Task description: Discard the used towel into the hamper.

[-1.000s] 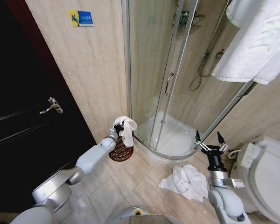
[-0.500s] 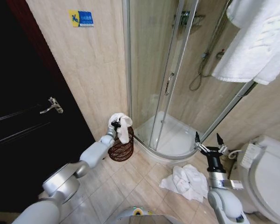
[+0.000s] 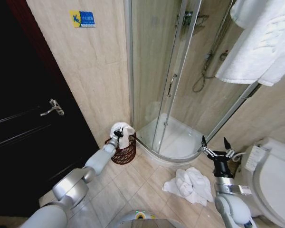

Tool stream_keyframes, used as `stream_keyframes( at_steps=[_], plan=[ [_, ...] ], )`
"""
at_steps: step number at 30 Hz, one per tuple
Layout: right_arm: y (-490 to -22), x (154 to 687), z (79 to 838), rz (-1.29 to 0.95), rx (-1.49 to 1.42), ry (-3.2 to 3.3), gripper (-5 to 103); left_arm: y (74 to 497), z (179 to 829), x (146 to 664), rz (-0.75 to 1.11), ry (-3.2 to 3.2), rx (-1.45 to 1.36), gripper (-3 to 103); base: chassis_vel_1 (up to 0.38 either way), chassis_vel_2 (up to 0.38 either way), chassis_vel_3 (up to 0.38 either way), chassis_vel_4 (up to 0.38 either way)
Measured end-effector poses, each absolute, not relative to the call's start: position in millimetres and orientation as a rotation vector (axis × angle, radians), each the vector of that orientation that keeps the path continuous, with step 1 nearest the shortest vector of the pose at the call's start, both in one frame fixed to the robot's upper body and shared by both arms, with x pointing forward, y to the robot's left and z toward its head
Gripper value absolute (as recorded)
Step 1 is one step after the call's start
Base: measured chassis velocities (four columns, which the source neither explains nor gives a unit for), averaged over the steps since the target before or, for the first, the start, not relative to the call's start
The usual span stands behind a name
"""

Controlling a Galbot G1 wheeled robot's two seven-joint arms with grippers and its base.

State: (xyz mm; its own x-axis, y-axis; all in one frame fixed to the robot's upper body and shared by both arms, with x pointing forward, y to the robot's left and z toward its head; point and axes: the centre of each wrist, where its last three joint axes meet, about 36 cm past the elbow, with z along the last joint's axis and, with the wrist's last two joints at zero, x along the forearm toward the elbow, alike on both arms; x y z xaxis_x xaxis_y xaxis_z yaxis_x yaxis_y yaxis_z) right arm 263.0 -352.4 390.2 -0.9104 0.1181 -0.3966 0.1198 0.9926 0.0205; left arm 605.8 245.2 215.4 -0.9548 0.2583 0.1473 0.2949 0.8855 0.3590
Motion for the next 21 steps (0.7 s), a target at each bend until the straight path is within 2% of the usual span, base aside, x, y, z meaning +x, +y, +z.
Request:
stream_keyframes(
  at_steps=[11, 16, 17, 21],
  plan=[
    [-358.3, 265.9, 390.8, -0.007, 0.165, 2.72, 100, 234.8, 176.4, 570.3, -0.631, -2.878, -0.528, 4, 0.0, 0.0, 0.0, 0.0],
    [-356.7, 261.7, 389.0, 0.0, 0.156, 2.729, 100, 230.3, 179.8, 577.8, -0.652, -2.897, -0.517, 4, 0.0, 0.0, 0.0, 0.0],
    [-356.6, 260.0, 388.5, 0.002, 0.158, 2.731, 100, 229.6, 182.5, 580.7, -0.658, -2.9, -0.507, 2, 0.0, 0.0, 0.0, 0.0],
    [-355.9, 257.9, 388.8, 0.004, 0.162, 2.728, 100, 228.3, 190.1, 588.8, -0.675, -2.907, -0.46, 15, 0.0, 0.0, 0.0, 0.0]
  ],
)
